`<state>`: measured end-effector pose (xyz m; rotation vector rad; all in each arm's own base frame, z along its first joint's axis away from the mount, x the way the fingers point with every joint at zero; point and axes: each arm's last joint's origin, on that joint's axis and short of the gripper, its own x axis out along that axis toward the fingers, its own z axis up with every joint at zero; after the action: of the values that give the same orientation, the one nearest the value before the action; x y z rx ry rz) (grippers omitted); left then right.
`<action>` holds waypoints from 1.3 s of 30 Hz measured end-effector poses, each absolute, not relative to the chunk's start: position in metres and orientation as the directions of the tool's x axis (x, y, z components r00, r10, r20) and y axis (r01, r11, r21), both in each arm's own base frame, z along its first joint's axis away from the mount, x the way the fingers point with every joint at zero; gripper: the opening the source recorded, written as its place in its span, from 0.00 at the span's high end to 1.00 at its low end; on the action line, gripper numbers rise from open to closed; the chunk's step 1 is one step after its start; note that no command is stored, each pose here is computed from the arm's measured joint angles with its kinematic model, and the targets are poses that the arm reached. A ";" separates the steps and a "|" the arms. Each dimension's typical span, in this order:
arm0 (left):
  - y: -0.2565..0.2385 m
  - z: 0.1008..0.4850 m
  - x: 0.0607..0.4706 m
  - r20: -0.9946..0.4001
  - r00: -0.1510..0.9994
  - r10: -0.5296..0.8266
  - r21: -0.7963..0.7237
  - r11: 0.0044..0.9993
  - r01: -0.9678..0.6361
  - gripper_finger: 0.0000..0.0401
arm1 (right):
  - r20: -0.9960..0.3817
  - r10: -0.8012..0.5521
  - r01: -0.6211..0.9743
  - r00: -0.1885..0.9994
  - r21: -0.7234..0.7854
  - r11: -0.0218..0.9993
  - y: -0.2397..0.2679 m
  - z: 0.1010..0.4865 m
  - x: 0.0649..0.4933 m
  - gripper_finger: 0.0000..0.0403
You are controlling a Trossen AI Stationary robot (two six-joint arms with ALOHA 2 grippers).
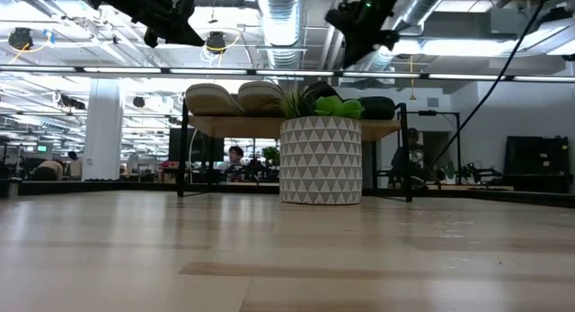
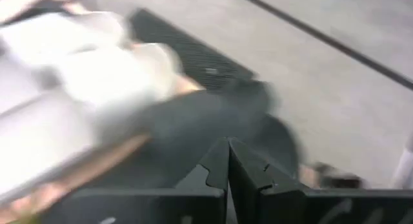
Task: Pick and place slides into the shelf
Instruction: Adjust the slides on the shelf
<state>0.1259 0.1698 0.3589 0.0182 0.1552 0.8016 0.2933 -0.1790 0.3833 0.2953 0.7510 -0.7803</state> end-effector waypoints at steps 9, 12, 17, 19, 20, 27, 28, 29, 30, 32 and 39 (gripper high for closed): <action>0.170 0.359 0.126 -0.132 0.673 0.728 0.077 0.684 -0.725 1.00 | -0.774 -0.412 0.654 0.481 0.003 0.757 -0.162 0.361 0.319 1.00; 0.170 0.359 0.126 -0.132 0.673 0.728 0.078 0.684 -0.725 1.00 | -0.774 -0.434 0.662 0.462 -0.025 0.749 -0.159 0.361 0.320 1.00; 0.170 0.359 0.126 -0.132 0.672 0.728 0.078 0.684 -0.726 1.00 | -0.768 -0.539 0.727 0.346 -0.144 0.672 -0.168 0.359 0.311 1.00; 0.170 0.359 0.126 -0.132 0.673 0.728 0.078 0.684 -0.725 1.00 | -0.770 -0.552 0.737 0.320 -0.164 0.656 -0.177 0.359 0.305 1.00; 0.170 0.359 0.126 -0.132 0.672 0.728 0.078 0.684 -0.726 1.00 | -0.768 -0.560 0.745 0.311 -0.170 0.646 -0.183 0.359 0.303 1.00; 0.170 0.358 0.126 -0.139 0.672 0.728 0.077 0.684 -0.725 1.00 | -0.790 -0.536 0.765 0.298 -0.137 0.629 -0.216 0.343 0.301 1.00; 0.170 0.358 0.125 -0.144 0.671 0.727 0.076 0.684 -0.725 1.00 | -0.801 -0.522 0.764 0.293 -0.133 0.632 -0.219 0.338 0.302 1.00; 0.170 0.357 0.125 -0.147 0.671 0.727 0.075 0.685 -0.725 1.00 | -0.812 -0.512 0.762 0.279 -0.137 0.633 -0.222 0.333 0.303 1.00; 0.170 0.357 0.126 -0.149 0.671 0.726 0.075 0.685 -0.725 1.00 | -0.817 -0.508 0.757 0.274 -0.143 0.638 -0.223 0.330 0.305 1.00; 0.170 0.357 0.125 -0.150 0.670 0.727 0.076 0.684 -0.725 1.00 | -0.820 -0.502 0.750 0.274 -0.144 0.645 -0.224 0.325 0.309 1.00; 0.170 0.357 0.125 -0.150 0.669 0.728 0.080 0.683 -0.726 1.00 | -0.814 -0.481 0.736 0.326 -0.100 0.669 -0.228 0.317 0.319 1.00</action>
<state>0.1254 0.1699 0.3572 0.0138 0.1746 0.8193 0.3193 -0.2283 0.3172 0.3120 0.9414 -0.8140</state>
